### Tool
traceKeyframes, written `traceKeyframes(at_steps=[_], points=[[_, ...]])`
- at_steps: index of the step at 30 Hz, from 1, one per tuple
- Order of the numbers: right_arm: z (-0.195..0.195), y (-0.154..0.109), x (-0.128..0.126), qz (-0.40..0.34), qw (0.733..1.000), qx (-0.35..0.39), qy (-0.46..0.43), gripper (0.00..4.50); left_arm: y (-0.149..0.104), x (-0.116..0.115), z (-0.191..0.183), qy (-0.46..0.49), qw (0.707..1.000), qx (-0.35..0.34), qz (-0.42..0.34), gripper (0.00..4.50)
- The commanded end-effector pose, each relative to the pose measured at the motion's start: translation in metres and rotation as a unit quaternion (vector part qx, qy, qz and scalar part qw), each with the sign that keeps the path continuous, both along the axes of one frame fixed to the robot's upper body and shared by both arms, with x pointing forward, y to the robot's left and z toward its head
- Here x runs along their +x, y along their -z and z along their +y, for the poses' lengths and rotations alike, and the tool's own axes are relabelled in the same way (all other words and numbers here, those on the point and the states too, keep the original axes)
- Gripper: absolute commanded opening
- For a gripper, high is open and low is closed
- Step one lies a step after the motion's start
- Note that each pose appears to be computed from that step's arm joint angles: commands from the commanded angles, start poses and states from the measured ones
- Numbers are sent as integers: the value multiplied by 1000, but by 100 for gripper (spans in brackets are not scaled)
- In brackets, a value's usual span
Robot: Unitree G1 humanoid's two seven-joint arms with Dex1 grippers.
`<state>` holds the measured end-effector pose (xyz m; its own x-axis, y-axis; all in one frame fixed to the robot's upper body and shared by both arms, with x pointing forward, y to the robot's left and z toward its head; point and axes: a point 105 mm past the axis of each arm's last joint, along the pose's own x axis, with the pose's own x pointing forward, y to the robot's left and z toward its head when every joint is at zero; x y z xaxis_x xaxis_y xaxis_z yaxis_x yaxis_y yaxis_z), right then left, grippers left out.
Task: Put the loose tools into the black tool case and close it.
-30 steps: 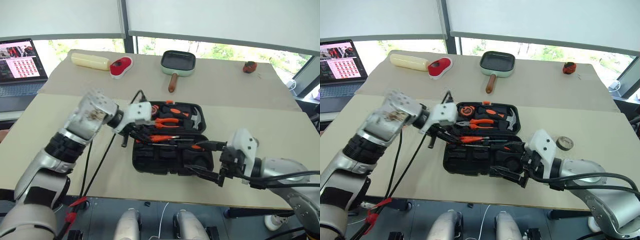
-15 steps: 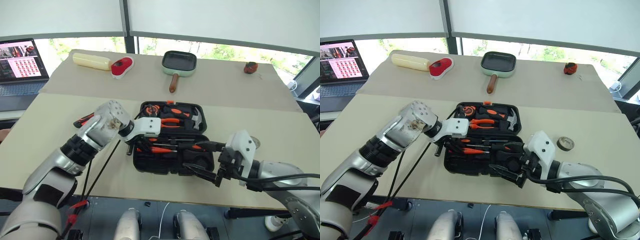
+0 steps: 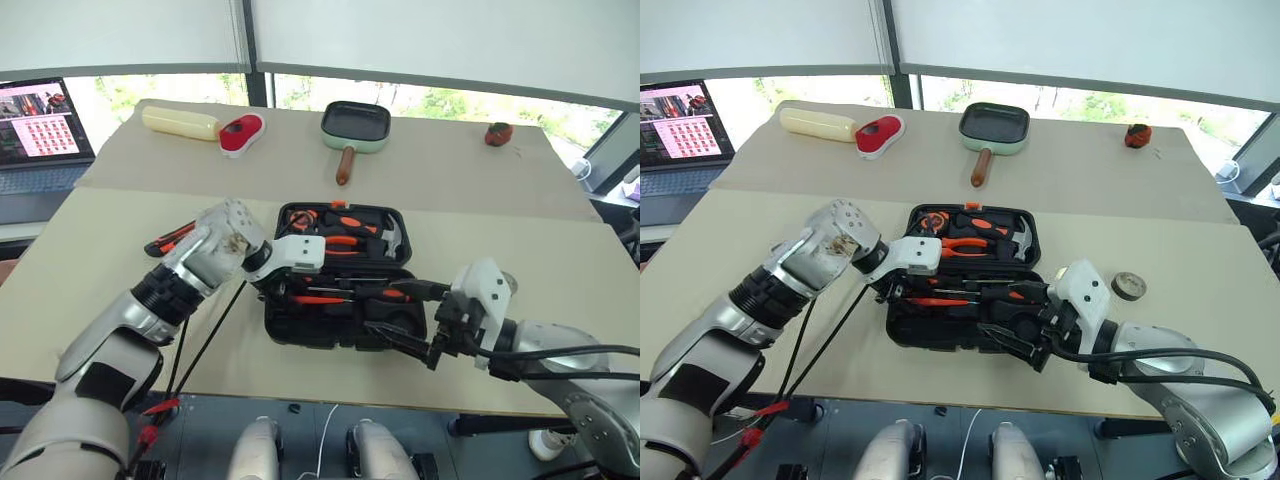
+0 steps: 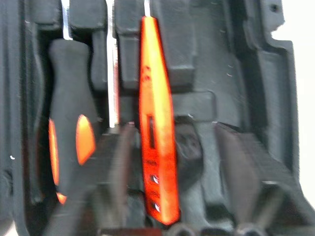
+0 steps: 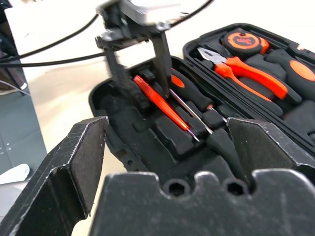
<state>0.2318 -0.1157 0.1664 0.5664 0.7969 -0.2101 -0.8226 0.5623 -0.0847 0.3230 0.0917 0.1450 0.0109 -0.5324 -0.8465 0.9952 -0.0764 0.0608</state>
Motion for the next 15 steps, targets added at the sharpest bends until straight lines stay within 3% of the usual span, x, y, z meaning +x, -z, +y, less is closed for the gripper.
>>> traceKeyframes(at_steps=[1, 6, 7, 10, 15], points=[[-1, -7, 1, -24, 1000, 2, -2, 450, -29, 3, 7, -6, 999, -36, -34, 386], [-4, -6, 4, -22, 1000, -1, -1, 450, -49, 10, 6, -61, 986, -151, -32, 386], [-4, -7, 4, -23, 1000, -1, -1, 450, -50, 13, 5, -75, 981, -176, -30, 333], [-5, -7, 6, -22, 1000, -2, -2, 450, -44, 17, 2, -98, 966, -239, -13, 238], [-6, -7, 7, -18, 1000, -7, -5, 450, -15, 15, -9, -114, 940, -320, 10, 64]])
